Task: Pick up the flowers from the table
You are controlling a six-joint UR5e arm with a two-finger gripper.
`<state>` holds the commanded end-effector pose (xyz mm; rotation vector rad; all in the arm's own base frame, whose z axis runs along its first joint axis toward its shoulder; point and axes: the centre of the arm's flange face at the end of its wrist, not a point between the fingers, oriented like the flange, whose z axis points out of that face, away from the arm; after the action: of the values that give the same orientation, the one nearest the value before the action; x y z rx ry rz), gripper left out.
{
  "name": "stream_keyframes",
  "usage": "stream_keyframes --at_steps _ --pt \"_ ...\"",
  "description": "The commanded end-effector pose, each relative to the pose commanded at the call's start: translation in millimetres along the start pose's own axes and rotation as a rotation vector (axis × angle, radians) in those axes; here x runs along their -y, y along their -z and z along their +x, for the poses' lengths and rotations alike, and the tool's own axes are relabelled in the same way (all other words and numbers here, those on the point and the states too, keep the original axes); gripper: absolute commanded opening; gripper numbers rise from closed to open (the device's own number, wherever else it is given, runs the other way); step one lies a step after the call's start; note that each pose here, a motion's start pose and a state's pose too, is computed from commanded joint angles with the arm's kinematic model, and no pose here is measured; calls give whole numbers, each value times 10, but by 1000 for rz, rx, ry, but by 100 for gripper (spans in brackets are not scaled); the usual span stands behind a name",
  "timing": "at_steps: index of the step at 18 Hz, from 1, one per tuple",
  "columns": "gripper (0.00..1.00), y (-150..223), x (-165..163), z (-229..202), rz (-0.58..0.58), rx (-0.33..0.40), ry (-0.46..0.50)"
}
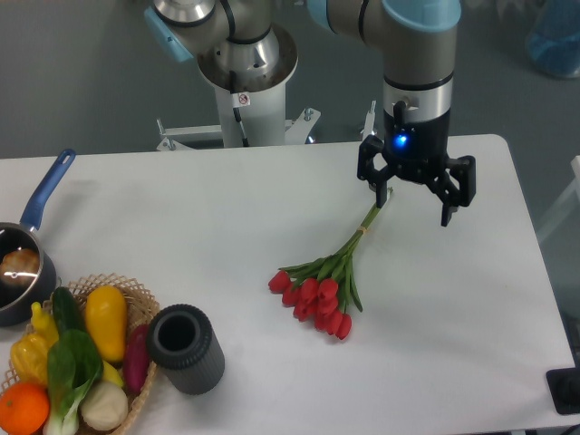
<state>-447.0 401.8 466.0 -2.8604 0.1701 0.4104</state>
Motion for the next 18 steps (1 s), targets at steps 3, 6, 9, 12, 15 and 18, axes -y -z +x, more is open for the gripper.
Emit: stream_keyframes --at_steps 3,6,9,12,15,18 --pt "100 7 -26 -24 0 2 -20" --pt "100 7 -18 -21 9 -1 -24" --pt "100 -25 -17 4 11 -9 -21" --pt "100 -60 -10 14 23 -17 -16" --pt "100 -101 -18 33 24 -26 -12" --pt "100 -193 -42 91 21 -36 -11"
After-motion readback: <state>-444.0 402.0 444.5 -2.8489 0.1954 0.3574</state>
